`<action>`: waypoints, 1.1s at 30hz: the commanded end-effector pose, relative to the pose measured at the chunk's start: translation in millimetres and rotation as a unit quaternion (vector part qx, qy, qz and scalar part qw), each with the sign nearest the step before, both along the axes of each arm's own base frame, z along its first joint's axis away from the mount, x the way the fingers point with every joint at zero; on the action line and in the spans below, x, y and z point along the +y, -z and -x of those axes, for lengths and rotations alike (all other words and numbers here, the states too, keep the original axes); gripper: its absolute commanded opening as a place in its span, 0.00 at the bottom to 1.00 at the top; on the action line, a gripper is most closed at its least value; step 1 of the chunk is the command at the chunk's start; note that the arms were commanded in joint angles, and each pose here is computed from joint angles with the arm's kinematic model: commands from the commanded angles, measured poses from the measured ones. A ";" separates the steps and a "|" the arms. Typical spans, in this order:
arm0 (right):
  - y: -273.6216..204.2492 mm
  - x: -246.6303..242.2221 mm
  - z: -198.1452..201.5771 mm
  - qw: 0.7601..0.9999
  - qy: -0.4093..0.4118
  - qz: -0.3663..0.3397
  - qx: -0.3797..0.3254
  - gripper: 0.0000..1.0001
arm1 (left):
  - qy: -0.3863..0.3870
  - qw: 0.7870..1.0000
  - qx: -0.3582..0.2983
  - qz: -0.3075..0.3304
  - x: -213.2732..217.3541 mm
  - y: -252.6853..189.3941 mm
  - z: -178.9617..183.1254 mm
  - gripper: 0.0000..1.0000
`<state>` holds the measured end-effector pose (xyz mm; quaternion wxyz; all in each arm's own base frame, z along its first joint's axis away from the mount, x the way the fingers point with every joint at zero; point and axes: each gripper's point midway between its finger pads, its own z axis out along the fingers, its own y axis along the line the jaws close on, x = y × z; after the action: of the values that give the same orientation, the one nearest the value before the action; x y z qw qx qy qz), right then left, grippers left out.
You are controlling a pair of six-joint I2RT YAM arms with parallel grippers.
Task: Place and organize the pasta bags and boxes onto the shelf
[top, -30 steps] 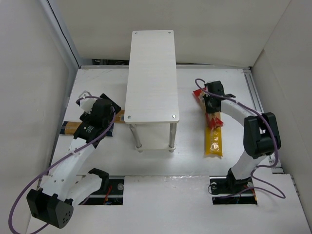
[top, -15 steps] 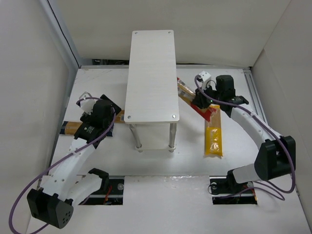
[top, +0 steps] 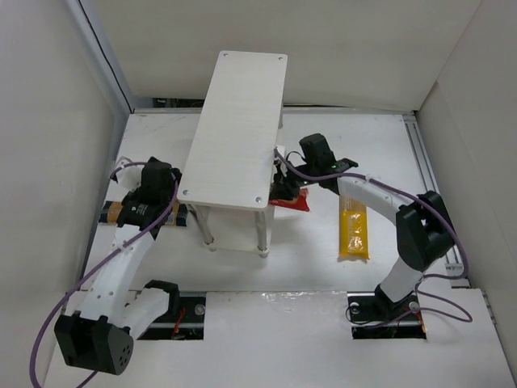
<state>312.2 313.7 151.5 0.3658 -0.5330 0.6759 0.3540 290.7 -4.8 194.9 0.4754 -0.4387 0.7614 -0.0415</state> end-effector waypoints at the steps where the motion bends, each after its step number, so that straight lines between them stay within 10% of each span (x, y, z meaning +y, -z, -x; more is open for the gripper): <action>1: -59.0 41.0 -1.3 0.987 -0.088 -0.083 -0.107 0.09 | -0.028 0.999 0.013 0.033 8.1 9.2 -3.8 0.99; 21: -98.6 60.9 -4.2 0.971 -0.031 -0.230 -0.051 0.00 | 0.014 0.997 -0.016 0.069 2.7 24.3 -9.3 0.99; 33: -59.0 75.0 -10.5 0.977 -0.023 -0.209 -0.015 0.37 | 0.033 0.997 -0.015 0.063 -0.6 27.9 -8.3 0.99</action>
<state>316.4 372.6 162.1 0.4060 -0.4434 0.6448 0.4719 296.7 -6.7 159.7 0.4407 -0.4503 0.7693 -0.1056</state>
